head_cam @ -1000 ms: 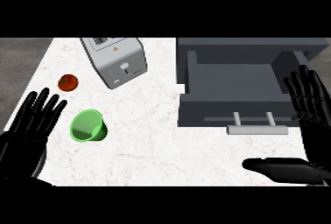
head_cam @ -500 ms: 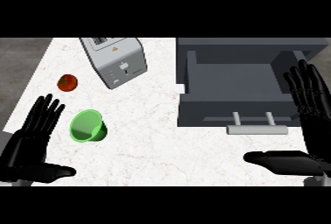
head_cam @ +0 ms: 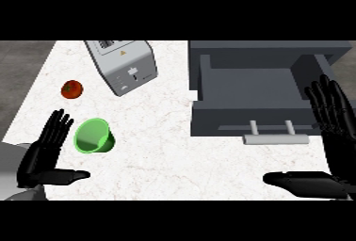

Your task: Pick up the cup, place it into the drawer and close the drawer

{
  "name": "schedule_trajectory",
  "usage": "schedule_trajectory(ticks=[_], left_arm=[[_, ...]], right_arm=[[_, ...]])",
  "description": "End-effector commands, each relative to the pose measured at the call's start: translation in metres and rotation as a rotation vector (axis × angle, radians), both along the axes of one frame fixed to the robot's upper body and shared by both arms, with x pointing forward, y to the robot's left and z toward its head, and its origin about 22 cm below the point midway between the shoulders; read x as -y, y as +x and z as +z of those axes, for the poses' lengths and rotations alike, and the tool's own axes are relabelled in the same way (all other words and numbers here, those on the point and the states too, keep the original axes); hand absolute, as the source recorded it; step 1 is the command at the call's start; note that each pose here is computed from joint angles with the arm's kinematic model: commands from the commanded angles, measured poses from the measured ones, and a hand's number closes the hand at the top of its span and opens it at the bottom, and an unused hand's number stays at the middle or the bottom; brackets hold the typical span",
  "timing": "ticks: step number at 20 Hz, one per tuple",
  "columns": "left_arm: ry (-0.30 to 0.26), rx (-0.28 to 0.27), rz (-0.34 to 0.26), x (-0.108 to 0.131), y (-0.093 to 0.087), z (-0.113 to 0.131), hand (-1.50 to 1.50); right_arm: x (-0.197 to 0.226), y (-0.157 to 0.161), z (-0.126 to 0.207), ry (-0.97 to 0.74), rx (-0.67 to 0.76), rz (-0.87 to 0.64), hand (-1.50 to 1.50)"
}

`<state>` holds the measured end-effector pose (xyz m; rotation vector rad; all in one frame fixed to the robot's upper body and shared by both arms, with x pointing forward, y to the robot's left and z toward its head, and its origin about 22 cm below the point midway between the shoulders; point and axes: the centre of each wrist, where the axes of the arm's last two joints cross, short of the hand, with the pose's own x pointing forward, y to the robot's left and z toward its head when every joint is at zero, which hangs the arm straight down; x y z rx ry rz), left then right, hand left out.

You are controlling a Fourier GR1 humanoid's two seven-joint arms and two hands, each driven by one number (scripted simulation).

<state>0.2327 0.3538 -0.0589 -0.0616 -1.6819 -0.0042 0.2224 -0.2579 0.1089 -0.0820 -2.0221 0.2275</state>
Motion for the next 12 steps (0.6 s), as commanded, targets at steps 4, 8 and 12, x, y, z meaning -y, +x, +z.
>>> schedule_trajectory(ticks=[4, 8, 12], left_arm=[[0.008, -0.019, 0.018, -0.009, 0.005, -0.044, -1.50], [-0.018, -0.023, 0.056, -0.028, 0.008, -0.058, -1.50], [-0.037, 0.005, 0.049, -0.045, -0.009, -0.069, -1.50]], right_arm=[[-0.002, 0.005, 0.014, -0.013, 0.011, 0.003, -1.50], [-0.009, 0.000, 0.007, 0.004, 0.008, 0.008, -1.50], [-0.014, 0.018, -0.001, 0.008, 0.022, 0.026, -1.50]])
